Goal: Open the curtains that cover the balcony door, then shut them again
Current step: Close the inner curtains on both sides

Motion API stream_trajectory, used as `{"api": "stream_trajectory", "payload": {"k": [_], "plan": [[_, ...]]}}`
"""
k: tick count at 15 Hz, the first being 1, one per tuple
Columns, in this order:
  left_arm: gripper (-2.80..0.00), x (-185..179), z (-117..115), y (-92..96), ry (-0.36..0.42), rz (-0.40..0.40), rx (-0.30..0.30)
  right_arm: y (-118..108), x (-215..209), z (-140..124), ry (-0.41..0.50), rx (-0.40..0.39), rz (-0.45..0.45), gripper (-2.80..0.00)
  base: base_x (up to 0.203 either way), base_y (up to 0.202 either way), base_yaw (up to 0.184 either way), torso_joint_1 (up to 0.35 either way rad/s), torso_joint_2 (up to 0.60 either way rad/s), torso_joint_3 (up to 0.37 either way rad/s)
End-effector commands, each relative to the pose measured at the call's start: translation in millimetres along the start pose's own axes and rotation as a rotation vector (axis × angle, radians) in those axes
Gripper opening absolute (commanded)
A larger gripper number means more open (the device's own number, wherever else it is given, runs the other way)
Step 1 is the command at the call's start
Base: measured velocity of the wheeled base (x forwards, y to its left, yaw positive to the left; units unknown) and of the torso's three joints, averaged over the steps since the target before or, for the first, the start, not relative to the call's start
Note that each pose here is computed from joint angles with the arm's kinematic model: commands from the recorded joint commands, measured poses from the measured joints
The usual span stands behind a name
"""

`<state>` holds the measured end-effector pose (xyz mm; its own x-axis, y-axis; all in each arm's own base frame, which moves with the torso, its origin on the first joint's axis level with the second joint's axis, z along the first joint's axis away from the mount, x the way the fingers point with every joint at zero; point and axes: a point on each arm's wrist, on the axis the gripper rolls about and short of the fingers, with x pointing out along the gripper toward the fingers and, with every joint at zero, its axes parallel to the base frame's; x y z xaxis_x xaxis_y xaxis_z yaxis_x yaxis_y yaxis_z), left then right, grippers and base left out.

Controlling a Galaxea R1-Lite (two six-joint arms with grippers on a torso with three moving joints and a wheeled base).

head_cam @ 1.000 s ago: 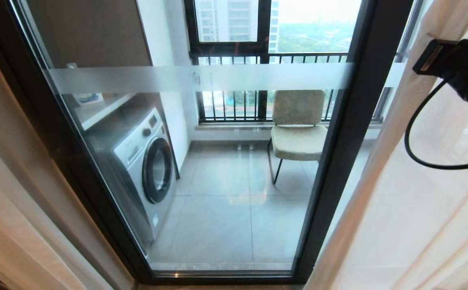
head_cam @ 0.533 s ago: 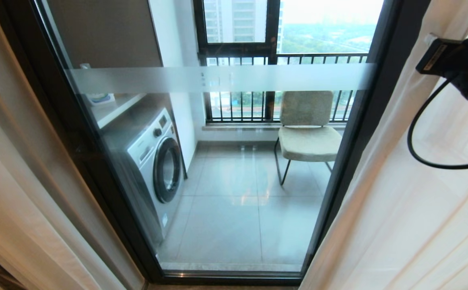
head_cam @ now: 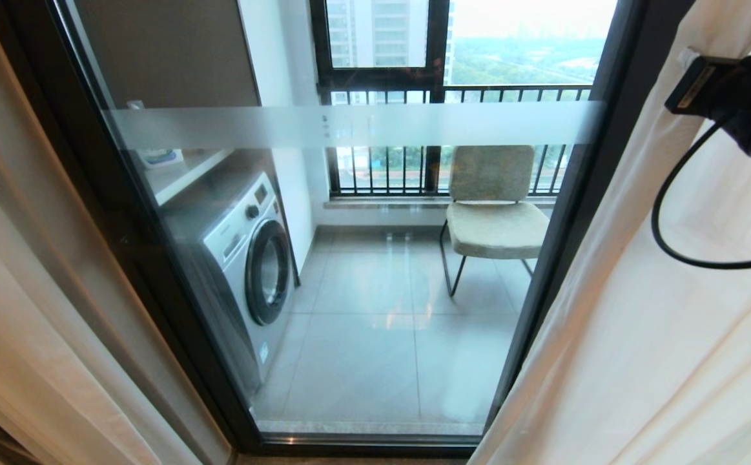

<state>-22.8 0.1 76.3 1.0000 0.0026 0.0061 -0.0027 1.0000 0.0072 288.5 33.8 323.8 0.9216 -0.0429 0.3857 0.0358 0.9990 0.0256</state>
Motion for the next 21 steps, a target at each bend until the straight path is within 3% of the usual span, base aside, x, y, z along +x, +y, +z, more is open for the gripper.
{"api": "stream_trajectory", "payload": {"k": [1, 9, 21], "plan": [[-2.8, 0, 0, 0.0, -0.001, 0.0, 0.0, 8, 1, 0, -0.005, -0.016, 0.023, -2.8, 0.0, 0.0, 0.0, 0.0, 0.0, 0.0], [-2.8, 0, 0, 0.0, -0.002, 0.0, -0.001, 70, -6, -6, 0.025, -0.061, 0.076, -2.8, 0.0, 0.0, 0.0, 0.0, 0.0, 0.0], [-2.8, 0, 0, 0.0, 0.0, -0.001, -0.001, 171, -2, -34, 0.028, -0.181, 0.295, -2.8, 0.0, 0.0, 0.0, 0.0, 0.0, 0.0]]}}
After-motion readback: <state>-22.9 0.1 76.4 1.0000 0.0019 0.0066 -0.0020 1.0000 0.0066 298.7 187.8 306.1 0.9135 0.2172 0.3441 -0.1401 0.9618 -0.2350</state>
